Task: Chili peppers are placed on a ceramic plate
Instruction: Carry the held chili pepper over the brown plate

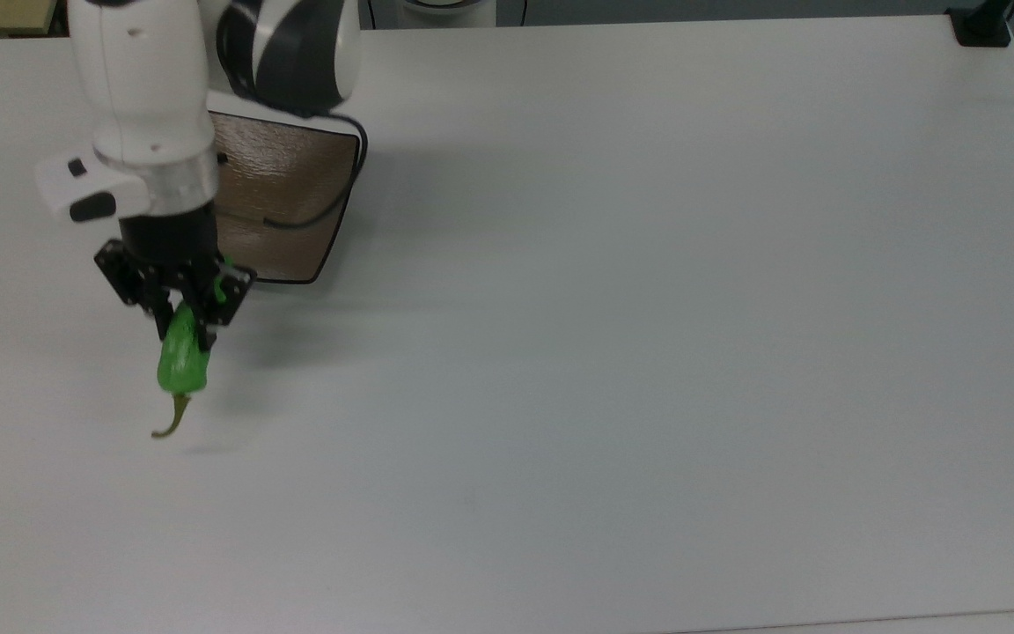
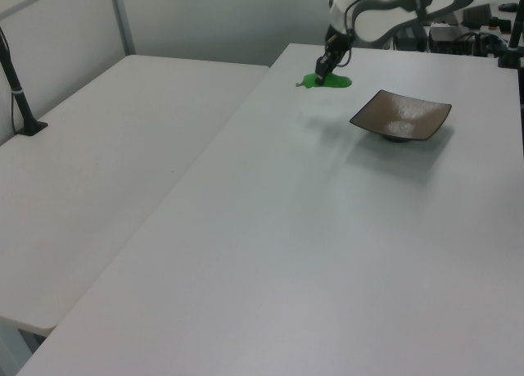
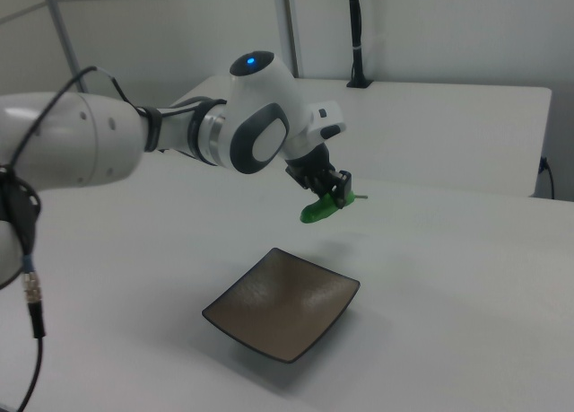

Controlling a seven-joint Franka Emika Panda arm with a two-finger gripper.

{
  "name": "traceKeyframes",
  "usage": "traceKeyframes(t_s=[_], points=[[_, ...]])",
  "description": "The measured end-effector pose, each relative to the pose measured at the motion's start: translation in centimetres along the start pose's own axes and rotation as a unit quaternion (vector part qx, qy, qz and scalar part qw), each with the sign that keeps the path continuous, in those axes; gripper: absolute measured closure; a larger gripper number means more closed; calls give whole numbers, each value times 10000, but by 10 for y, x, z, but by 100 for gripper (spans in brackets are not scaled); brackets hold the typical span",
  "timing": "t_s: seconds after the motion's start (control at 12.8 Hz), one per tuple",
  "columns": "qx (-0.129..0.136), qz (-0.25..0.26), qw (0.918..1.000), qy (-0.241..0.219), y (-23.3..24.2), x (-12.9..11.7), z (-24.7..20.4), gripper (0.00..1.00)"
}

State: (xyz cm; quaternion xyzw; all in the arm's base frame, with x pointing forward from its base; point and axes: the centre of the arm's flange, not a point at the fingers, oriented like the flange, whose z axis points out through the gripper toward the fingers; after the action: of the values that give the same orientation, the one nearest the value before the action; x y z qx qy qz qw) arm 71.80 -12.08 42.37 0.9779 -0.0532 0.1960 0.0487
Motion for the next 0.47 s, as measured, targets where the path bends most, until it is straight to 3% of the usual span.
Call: traceKeyframes(t_s=[0.47], points=[[141,-19,9982,-579,6,-75,-24,63]])
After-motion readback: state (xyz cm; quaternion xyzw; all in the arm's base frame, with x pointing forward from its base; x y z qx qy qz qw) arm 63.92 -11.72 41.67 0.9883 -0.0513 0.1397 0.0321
